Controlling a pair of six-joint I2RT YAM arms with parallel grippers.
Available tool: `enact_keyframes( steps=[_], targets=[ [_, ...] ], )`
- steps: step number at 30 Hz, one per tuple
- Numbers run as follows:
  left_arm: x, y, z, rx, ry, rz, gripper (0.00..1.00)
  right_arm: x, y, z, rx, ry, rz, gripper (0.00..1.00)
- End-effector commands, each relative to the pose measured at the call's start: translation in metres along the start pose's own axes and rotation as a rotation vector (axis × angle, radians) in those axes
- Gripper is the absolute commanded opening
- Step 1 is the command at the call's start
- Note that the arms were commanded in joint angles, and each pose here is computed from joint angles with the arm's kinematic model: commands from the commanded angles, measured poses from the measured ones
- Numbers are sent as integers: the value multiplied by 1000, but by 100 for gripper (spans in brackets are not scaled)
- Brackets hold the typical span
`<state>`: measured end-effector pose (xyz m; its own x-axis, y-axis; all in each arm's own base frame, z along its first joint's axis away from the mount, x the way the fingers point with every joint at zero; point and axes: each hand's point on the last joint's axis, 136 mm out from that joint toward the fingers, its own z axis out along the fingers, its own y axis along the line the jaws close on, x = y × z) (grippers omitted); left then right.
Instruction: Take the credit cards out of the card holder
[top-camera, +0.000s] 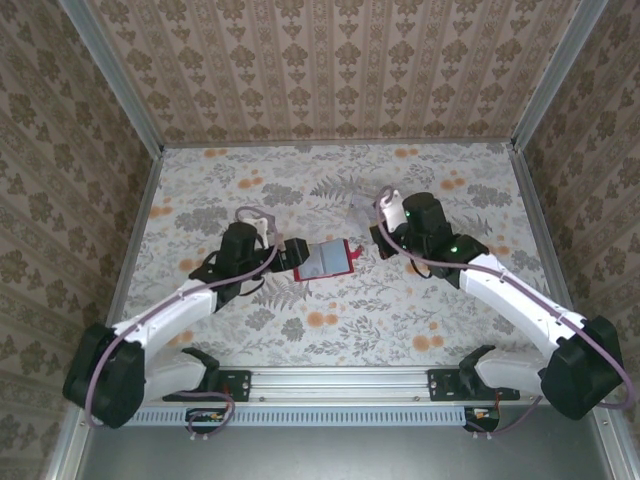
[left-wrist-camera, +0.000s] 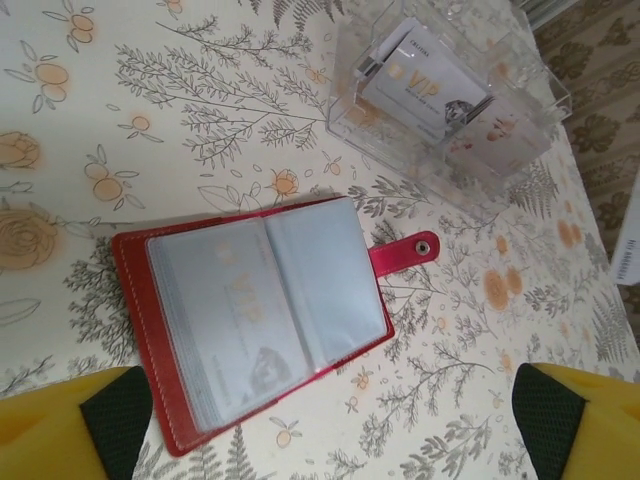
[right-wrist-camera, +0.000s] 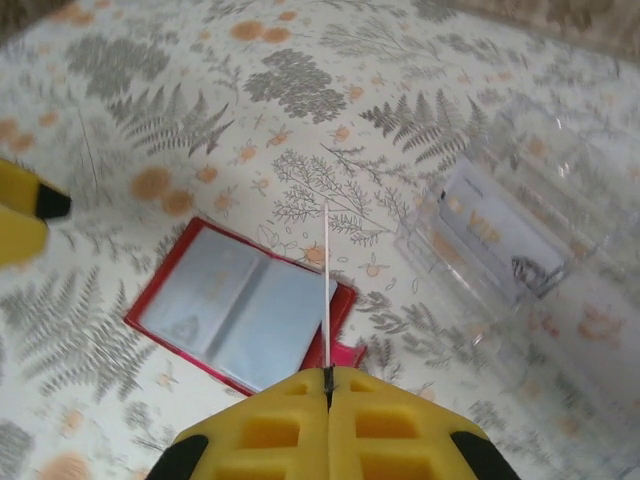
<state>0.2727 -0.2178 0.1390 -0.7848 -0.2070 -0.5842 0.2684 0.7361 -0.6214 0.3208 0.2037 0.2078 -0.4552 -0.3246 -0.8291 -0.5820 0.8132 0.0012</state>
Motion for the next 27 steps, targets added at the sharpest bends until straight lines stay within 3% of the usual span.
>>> enact_keyframes(
  steps=[1,9,13,27],
  targets=[
    [10,6,-14,-18,-12,7,100,-12,-6,6,81,7,-315,0],
    [22,19,-44,-45,-85,4,100,-18,-31,50,165,157,-574,0],
    [26,23,-53,-46,-106,-4,100,-6,-31,69,84,203,-652,0],
    [33,31,-64,-69,-126,-15,100,9,-70,106,41,327,-721,0]
  ],
)
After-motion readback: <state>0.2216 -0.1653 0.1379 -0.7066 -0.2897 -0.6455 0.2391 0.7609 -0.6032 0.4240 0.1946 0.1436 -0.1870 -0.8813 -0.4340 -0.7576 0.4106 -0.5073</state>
